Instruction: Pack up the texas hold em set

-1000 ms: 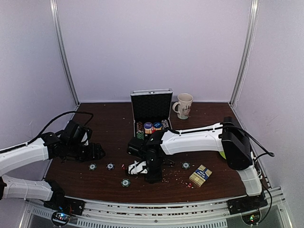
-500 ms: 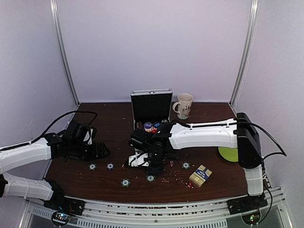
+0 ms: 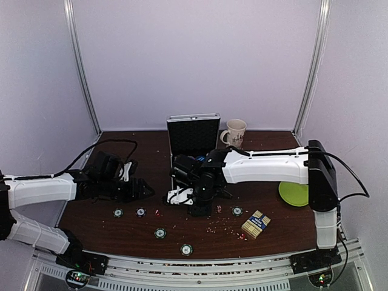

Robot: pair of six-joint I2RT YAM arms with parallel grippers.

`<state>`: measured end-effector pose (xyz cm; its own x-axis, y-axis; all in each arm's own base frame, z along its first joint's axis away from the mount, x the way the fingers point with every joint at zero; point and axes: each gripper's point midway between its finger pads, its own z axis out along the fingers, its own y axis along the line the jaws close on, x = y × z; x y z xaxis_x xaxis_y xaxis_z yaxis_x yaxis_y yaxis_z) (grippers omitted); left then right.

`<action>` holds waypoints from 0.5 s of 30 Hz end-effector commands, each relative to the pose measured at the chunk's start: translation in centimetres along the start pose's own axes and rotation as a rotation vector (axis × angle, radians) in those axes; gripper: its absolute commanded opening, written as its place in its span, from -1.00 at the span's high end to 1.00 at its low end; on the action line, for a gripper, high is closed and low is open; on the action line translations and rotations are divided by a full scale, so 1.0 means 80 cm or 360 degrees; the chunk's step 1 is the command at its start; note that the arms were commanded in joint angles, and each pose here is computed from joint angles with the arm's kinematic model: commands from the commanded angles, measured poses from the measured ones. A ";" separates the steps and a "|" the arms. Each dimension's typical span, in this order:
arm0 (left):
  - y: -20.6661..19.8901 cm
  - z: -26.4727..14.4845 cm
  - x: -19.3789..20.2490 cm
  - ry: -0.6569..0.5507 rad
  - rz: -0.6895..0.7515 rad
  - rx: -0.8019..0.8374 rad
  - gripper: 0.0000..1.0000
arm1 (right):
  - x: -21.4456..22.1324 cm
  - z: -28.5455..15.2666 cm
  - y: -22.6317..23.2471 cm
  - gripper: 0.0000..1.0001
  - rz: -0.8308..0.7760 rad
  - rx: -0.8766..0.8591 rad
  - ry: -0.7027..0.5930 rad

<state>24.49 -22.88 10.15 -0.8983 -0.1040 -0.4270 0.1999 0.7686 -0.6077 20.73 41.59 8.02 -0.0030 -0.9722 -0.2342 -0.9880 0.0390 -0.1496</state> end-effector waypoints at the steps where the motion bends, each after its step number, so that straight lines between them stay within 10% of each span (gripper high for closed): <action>1: -0.025 -0.006 0.002 0.0041 0.0167 0.0137 -0.24 | 0.007 -0.022 -0.004 0.25 0.0111 -0.0060 -0.0111; 15: -0.113 0.012 0.116 0.0825 0.1329 -0.0149 -0.33 | 0.142 -0.099 -0.091 -0.13 0.0680 -0.0080 -0.0444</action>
<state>16.74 -31.87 13.36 -0.6802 0.5676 -0.4638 0.7276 0.5994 -0.3336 26.59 30.06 13.31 -0.3237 -0.8342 -0.4466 -0.9305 0.3662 -0.0095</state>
